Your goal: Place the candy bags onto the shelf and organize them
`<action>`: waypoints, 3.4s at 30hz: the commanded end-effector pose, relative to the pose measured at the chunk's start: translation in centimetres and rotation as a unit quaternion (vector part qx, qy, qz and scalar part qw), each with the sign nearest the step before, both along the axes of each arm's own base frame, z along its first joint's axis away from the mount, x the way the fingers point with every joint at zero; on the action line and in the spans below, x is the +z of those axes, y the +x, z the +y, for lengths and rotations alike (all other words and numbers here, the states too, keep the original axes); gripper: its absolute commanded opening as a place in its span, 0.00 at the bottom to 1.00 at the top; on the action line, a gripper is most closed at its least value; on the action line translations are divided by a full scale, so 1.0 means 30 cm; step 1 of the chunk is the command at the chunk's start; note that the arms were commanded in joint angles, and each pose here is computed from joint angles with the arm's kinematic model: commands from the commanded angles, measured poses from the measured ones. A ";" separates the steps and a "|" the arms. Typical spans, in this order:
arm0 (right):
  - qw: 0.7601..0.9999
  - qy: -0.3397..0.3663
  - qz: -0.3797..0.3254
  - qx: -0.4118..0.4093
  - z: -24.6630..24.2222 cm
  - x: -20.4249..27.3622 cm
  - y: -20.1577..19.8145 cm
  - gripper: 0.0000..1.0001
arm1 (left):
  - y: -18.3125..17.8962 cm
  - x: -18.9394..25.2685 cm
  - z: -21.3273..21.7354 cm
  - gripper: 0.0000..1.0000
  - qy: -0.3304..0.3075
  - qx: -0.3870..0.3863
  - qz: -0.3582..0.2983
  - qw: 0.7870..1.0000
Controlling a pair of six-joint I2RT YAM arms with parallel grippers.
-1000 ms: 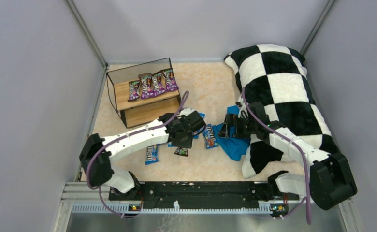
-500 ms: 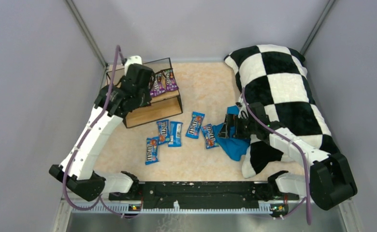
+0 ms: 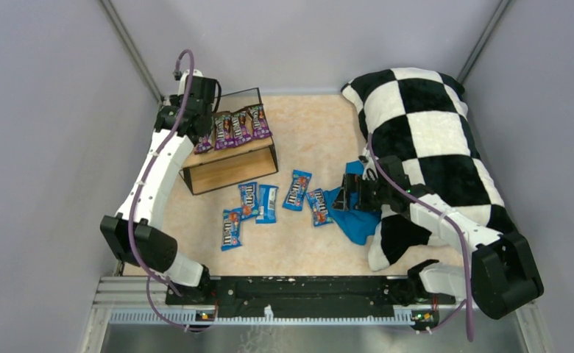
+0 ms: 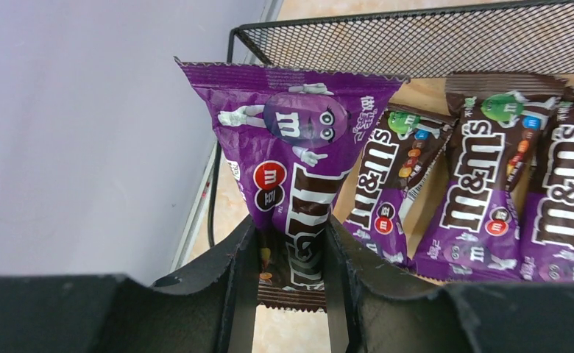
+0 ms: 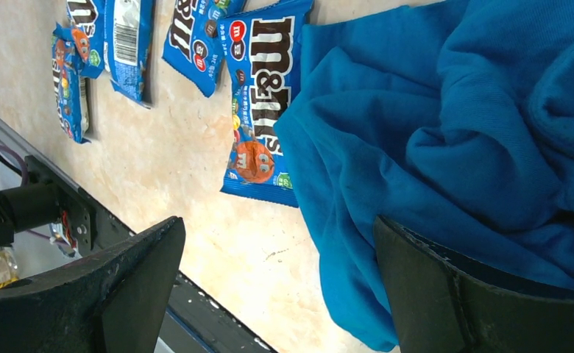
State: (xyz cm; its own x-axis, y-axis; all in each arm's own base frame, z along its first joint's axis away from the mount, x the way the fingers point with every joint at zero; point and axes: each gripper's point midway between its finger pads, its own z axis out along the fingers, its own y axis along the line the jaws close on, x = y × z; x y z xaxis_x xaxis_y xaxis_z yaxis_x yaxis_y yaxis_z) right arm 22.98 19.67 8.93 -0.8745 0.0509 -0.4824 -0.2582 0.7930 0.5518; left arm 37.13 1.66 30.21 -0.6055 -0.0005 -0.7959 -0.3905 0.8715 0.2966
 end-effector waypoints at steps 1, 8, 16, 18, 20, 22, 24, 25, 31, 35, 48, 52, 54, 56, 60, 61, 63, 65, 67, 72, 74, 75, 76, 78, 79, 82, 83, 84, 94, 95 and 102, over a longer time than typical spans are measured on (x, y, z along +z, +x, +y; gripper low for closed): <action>1.000 -0.004 -0.016 0.015 0.012 0.012 0.012 0.99 | 0.043 -0.036 0.046 0.41 0.028 0.012 0.010 0.999; 1.000 -0.006 -0.016 0.015 0.007 0.003 0.007 0.99 | 0.041 -0.157 0.050 0.41 0.003 0.000 0.047 0.999; 1.000 -0.005 -0.016 0.015 0.011 0.006 0.010 0.99 | 0.029 -0.231 0.074 0.41 -0.007 -0.011 0.079 0.997; 1.000 -0.004 -0.016 0.016 0.013 0.006 0.014 0.99 | 0.027 -0.241 0.087 0.42 -0.005 -0.009 0.087 0.996; 1.000 -0.004 -0.014 0.017 0.017 0.007 0.015 0.99 | 0.026 -0.250 0.101 0.42 -0.003 -0.006 0.093 0.996; 1.000 -0.002 -0.015 0.019 0.020 0.009 0.018 0.99 | 0.028 -0.258 0.111 0.43 -0.005 -0.003 0.096 0.995; 1.000 -0.002 -0.015 0.019 0.021 0.013 0.020 0.99 | 0.035 -0.265 0.115 0.43 -0.008 -0.004 0.097 0.995; 1.000 -0.001 -0.015 0.019 0.022 0.014 0.021 0.99 | 0.038 -0.269 0.118 0.43 -0.007 -0.003 0.098 0.995; 1.000 -0.003 -0.015 0.020 0.021 0.015 0.020 0.99 | 0.060 -0.284 0.122 0.43 -0.013 -0.007 0.098 0.995; 1.000 -0.004 -0.013 0.018 0.017 0.009 0.015 0.99 | 0.064 -0.304 0.121 0.44 -0.013 -0.008 0.107 0.994; 1.000 0.002 -0.012 0.019 0.024 0.014 0.017 0.99 | 0.049 -0.175 0.106 0.70 -0.027 -0.015 0.072 0.997; 1.000 0.002 -0.011 0.017 0.024 0.013 0.018 0.99 | 0.031 -0.092 0.080 0.75 -0.048 -0.028 0.050 0.997; 1.000 0.004 -0.008 0.017 0.027 0.014 0.017 0.99 | 0.025 -0.042 0.020 0.78 -0.086 -0.072 0.031 0.993; 1.000 0.007 -0.005 0.017 0.031 0.017 0.017 0.99 | 0.008 0.017 -0.037 0.81 -0.122 -0.110 0.007 0.986; 1.000 0.014 0.005 0.017 0.043 0.022 0.014 0.99 | -0.056 0.099 -0.151 0.87 -0.188 -0.188 -0.039 0.963; 1.000 0.015 0.008 0.017 0.048 0.020 0.013 0.99 | -0.081 0.088 -0.190 0.89 -0.210 -0.213 -0.040 0.953; 1.000 0.016 0.014 0.018 0.064 0.017 0.009 0.99 | -0.133 0.083 -0.261 0.94 -0.248 -0.261 -0.049 0.932; 0.999 0.016 0.021 0.021 0.088 0.009 0.002 0.99 | -0.188 0.058 -0.316 0.97 -0.282 -0.295 -0.051 0.912; 0.999 0.013 0.028 0.031 0.128 0.001 -0.015 0.99 | -0.256 0.031 -0.375 0.98 -0.314 -0.336 -0.049 0.887; 0.998 -0.021 0.028 0.050 0.238 -0.011 -0.033 0.99 | -0.409 -0.069 -0.539 0.98 -0.395 -0.460 -0.035 0.795; 0.997 -0.044 0.030 0.058 0.279 -0.023 -0.041 0.99 | -0.482 -0.122 -0.600 0.99 -0.425 -0.498 -0.016 0.756; 0.996 -0.063 0.029 0.059 0.292 -0.031 -0.041 0.99 | -0.504 -0.150 -0.617 0.98 -0.430 -0.506 -0.009 0.748; 0.995 -0.081 0.025 0.060 0.305 -0.035 -0.044 0.99 | -0.528 -0.183 -0.630 0.98 -0.431 -0.509 0.001 0.745; 0.991 -0.116 0.017 0.059 0.322 -0.051 -0.042 0.99 | -0.561 -0.238 -0.645 0.98 -0.425 -0.512 0.016 0.746; 0.990 -0.130 0.013 0.056 0.330 -0.055 -0.041 0.99 | -0.575 -0.264 -0.646 0.98 -0.421 -0.510 0.023 0.750; 0.987 -0.158 0.006 0.036 0.345 -0.073 -0.027 0.92 | -0.608 -0.300 -0.655 0.99 -0.430 -0.504 0.038 0.748; 0.988 -0.154 0.005 0.026 0.353 -0.072 -0.019 0.90 | -0.612 -0.306 -0.656 0.98 -0.430 -0.501 0.038 0.750; 0.990 -0.140 0.004 0.018 0.371 -0.065 -0.010 0.88 | -0.611 -0.314 -0.652 0.98 -0.428 -0.494 0.038 0.755; 0.987 -0.107 -0.091 -0.078 0.497 0.035 0.290 0.80 | -0.607 -0.311 -0.630 0.98 -0.416 -0.474 0.007 0.776; 0.986 -0.104 -0.093 -0.089 0.500 0.021 0.319 0.80 | -0.607 -0.308 -0.630 0.99 -0.416 -0.475 0.005 0.775; 0.969 -0.098 -0.131 -0.185 0.449 -0.048 0.466 0.79 | -0.607 -0.311 -0.634 0.98 -0.417 -0.477 0.007 0.774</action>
State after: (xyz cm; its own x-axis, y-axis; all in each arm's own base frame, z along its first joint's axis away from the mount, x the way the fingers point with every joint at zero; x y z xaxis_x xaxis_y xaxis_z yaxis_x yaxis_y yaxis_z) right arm 33.58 33.71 7.02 -0.7642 0.1081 -0.6359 -0.1352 0.9371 0.3218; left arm 18.42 -17.13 20.28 -0.6817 -0.0442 -0.7303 0.5296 0.6588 -0.5343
